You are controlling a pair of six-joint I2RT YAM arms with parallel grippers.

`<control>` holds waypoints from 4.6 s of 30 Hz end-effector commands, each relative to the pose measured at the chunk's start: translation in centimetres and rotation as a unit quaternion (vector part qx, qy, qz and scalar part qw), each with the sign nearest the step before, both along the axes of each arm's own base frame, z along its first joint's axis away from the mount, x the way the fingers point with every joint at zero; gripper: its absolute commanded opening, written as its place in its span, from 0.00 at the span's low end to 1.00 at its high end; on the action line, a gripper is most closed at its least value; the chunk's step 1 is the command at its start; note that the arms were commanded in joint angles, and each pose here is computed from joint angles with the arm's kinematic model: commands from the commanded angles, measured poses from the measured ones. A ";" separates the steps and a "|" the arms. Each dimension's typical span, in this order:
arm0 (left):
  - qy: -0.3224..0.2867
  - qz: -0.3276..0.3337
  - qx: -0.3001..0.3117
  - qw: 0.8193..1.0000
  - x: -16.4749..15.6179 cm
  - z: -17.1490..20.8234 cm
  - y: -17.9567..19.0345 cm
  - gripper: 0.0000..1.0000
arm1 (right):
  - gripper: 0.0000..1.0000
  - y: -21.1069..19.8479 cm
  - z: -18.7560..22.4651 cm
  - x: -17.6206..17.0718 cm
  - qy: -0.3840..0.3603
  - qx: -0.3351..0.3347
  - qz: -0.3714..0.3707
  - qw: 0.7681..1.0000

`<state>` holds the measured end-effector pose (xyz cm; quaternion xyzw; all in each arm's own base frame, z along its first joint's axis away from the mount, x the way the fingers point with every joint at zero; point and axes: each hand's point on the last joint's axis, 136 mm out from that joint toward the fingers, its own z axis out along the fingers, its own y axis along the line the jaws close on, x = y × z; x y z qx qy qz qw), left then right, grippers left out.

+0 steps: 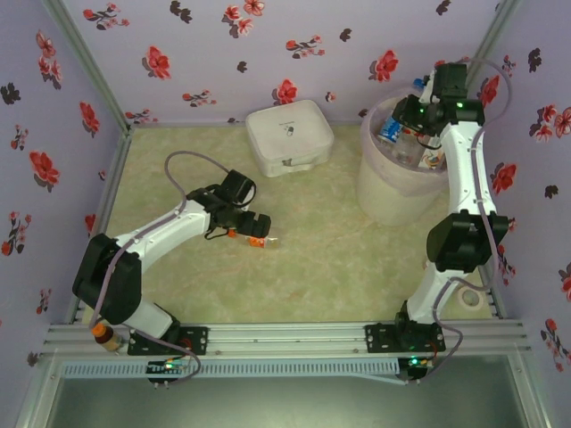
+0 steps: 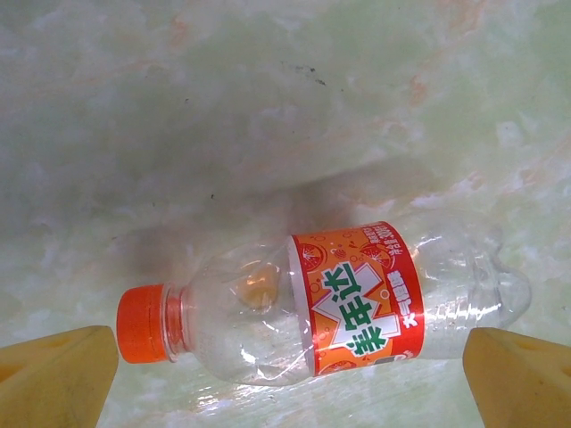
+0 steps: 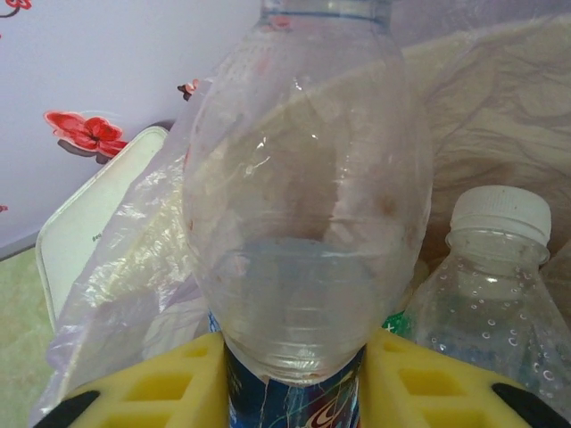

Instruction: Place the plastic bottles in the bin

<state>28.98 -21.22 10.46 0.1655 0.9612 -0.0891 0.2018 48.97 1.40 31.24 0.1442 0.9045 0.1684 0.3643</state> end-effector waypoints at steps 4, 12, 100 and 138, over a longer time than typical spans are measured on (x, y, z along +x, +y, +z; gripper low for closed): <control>-0.012 -0.013 0.015 1.000 0.1 0.5 0.1 1.00 | 0.33 -1.4 4.9 -2.6 -0.026 0.004 -0.019 0.999; -0.010 -0.022 0.018 1.000 0.1 0.4 -0.1 1.00 | 0.30 -1.6 4.8 -4.6 -0.002 0.041 -0.011 0.999; -0.069 0.032 -0.267 0.961 5.6 9.2 -1.1 0.43 | 0.74 14.1 12.0 -19.2 -0.201 0.136 0.274 0.931; -0.082 -0.178 -0.503 0.842 0.2 18.4 -10.2 0.61 | 0.69 34.7 1.0 -15.7 -0.061 0.242 0.463 0.851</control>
